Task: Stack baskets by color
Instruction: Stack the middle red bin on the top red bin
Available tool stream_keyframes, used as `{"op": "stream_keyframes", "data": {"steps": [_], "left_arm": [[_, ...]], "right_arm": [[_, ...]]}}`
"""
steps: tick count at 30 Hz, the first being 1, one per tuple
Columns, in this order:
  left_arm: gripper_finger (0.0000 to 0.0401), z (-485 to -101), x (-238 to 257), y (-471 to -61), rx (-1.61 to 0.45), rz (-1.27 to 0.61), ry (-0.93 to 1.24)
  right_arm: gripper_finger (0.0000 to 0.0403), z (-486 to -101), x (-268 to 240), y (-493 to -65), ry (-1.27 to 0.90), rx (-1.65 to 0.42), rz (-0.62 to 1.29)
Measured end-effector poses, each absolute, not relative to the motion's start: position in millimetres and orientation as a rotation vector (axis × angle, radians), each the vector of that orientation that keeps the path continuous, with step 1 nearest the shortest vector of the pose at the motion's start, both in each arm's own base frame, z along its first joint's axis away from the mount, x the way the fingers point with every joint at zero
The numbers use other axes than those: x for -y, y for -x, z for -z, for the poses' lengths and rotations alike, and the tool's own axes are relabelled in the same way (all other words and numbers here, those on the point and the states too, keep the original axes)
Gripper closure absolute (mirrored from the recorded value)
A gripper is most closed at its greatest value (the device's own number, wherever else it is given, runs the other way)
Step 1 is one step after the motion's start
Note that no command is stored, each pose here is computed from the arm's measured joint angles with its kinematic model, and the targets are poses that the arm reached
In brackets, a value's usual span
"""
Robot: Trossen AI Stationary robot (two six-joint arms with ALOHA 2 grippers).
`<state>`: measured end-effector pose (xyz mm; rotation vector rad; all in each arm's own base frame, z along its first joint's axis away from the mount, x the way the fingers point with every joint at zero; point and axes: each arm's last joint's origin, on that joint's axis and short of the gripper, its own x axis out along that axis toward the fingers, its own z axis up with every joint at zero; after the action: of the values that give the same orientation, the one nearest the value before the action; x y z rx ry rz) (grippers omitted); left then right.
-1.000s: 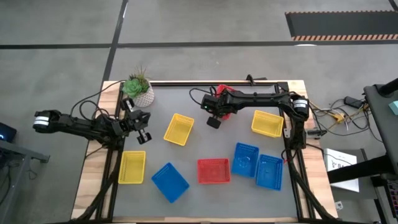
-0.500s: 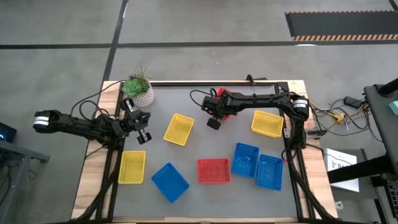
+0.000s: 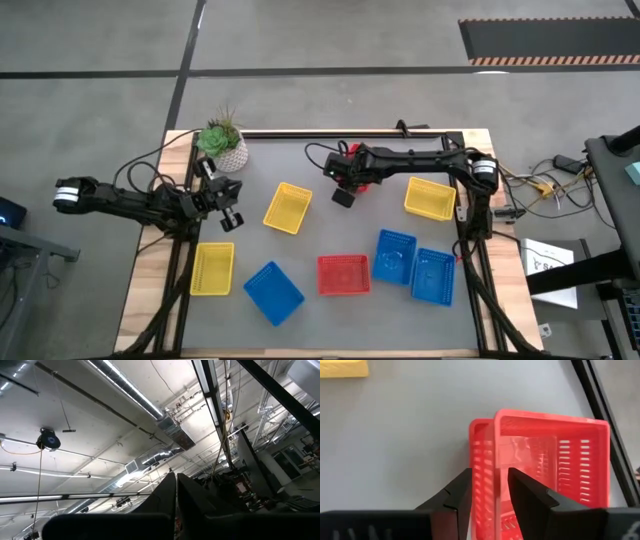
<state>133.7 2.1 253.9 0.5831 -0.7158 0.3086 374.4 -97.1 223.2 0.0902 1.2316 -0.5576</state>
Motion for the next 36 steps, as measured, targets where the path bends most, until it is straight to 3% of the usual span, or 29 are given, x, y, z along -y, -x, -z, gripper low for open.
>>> {"op": "stream_keyframes", "data": {"steps": [6,17,36], "left_arm": [[0.0401,-254,-2,-134,0.715,-0.308,-0.583],[0.0401,-254,-2,-134,0.715,-0.308,-0.583],[0.0401,-254,-2,-134,0.719,-0.304,-0.576]], "right_arm": [[0.0294,-232,97,-375,-0.103,-1.216,0.540],[0.0388,-239,97,-375,-0.086,-1.205,0.528],[0.0394,-229,100,-380,-0.080,-1.113,0.537]]}}
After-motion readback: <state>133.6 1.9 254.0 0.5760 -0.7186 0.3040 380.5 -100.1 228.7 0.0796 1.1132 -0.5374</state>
